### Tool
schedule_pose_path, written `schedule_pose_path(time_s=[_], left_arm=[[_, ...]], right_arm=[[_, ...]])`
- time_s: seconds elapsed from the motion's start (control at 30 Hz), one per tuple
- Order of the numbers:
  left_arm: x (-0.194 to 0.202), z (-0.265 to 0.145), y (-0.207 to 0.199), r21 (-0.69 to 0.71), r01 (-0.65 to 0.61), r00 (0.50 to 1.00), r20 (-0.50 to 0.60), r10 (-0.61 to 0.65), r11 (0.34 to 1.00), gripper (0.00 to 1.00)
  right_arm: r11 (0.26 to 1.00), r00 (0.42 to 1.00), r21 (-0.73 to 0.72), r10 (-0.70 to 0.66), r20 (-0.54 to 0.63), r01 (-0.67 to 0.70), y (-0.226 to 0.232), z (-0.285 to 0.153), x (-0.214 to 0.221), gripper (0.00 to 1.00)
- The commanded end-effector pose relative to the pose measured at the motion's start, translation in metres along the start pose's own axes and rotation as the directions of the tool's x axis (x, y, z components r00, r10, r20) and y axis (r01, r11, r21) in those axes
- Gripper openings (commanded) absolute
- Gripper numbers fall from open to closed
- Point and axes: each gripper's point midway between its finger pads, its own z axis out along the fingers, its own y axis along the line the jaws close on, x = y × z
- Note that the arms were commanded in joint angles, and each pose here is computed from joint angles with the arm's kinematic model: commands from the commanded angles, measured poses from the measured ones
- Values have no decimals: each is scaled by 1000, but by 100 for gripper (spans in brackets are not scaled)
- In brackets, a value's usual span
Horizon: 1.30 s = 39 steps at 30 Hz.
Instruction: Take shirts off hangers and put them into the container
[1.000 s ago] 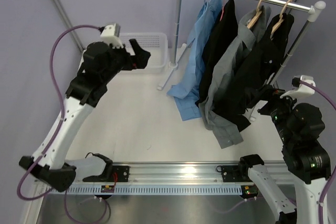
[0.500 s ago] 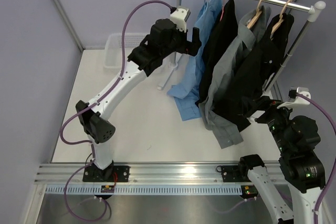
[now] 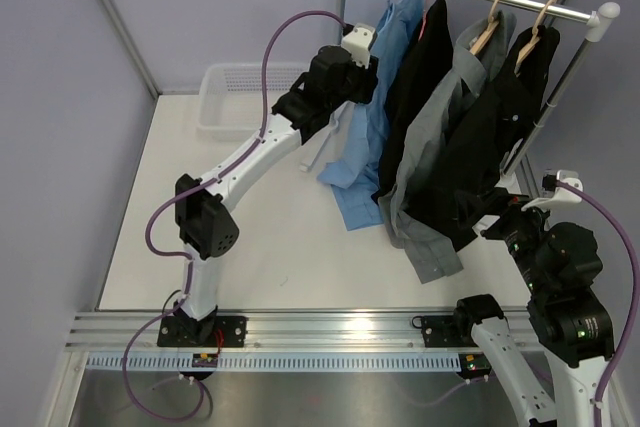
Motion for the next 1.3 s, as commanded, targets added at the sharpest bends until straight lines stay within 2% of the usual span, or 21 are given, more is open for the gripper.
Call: schedule_pose_path(time_s=[0.0,0.13,0.17,0.37,0.57,0.77,0.93,1.03,1.13,1.17,1.27], left_arm=[[-52,-4,1,-9,-7,986,165,9,1000,43],[-52,-4,1,-10,-8,985,174,9,1000,13],[-53,-6,1,-11,-8,984,180,10,1000,0],[-80,-26,1,-5,-26,969,246,27,1000,0],[-119,-67,8,-41,-13,944,330,26,999,0],[-135,-99,5,-15,-7,928,373,12,1000,0],[-104,-115,17,-60,33,955,297,-13,998,0],[-61,-130,25,-83,50,977,211,-32,995,0],[-15,-168,33,-101,73,992,107,-62,992,0],[-10,-168,35,-110,70,994,90,-60,991,0],[16,-213,49,-160,74,997,49,-67,984,0]], right_arm=[[999,1000,-36,1,-8,-2,6,-3,3,99],[1000,1000,-22,1,-8,-1,4,-4,3,100],[1000,1000,-22,1,-8,-1,3,-4,3,99],[1000,1000,-10,1,-18,-1,0,-7,7,99],[1000,1000,11,-2,-13,2,-4,-10,8,100],[1000,1000,24,-3,-13,3,-7,-13,9,99],[999,1000,33,-7,-4,7,-9,-17,7,100],[999,1000,39,-16,6,16,-11,-19,6,99],[999,999,45,-28,18,27,-12,-21,3,99],[999,999,44,-28,19,27,-12,-22,2,100],[999,1000,39,-25,17,24,-10,-21,1,100]])
